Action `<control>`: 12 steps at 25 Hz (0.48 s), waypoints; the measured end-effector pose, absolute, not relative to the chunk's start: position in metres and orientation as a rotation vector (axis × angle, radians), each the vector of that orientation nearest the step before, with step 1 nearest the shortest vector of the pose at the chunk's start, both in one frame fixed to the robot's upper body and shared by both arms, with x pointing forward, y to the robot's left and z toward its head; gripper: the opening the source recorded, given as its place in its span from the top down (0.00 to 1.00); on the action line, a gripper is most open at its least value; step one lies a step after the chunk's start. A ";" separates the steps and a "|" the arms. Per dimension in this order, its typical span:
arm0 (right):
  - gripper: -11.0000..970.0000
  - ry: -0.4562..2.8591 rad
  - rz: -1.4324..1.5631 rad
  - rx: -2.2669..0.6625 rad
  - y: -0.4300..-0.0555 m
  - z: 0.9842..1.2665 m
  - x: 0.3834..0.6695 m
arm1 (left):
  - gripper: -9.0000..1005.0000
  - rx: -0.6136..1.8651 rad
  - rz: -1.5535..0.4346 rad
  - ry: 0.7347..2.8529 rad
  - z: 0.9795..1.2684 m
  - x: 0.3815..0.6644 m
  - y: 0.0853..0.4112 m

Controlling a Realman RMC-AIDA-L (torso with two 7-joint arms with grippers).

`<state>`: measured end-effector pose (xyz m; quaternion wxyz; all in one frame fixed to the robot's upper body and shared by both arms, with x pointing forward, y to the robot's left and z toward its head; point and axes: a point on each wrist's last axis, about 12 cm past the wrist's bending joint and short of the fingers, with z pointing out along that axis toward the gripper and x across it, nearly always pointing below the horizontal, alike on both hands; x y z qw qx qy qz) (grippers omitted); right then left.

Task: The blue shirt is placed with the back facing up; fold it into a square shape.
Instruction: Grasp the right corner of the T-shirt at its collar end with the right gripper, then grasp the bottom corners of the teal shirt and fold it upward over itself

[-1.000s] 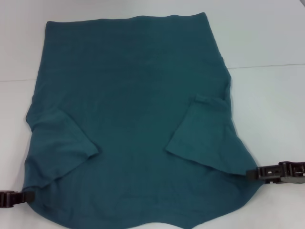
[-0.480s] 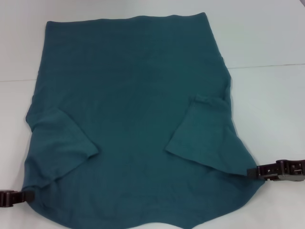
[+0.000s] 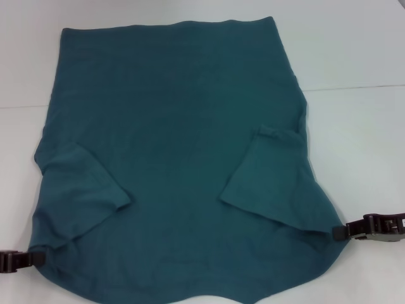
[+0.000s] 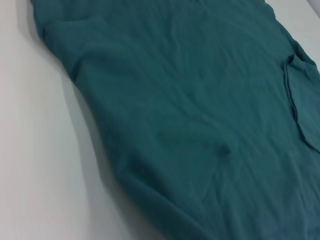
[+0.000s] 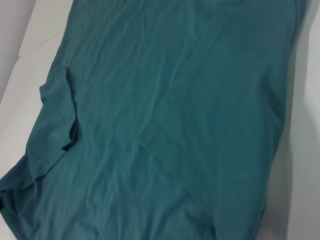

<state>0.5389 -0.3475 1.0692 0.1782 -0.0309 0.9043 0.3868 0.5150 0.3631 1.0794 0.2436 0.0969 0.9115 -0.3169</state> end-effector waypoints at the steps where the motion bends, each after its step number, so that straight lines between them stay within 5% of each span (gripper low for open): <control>1: 0.72 2.558 1.094 -0.088 -0.347 1.069 0.539 | 0.96 0.265 -0.865 2.490 1.080 0.515 0.363; 6: 0.96 2.545 1.092 -0.082 -0.350 1.067 0.535 | 0.96 0.263 -0.864 2.489 1.080 0.515 0.364; 12: 0.96 2.474 1.099 -0.049 -0.361 1.060 0.520 | 0.96 0.229 -0.868 2.488 1.079 0.513 0.367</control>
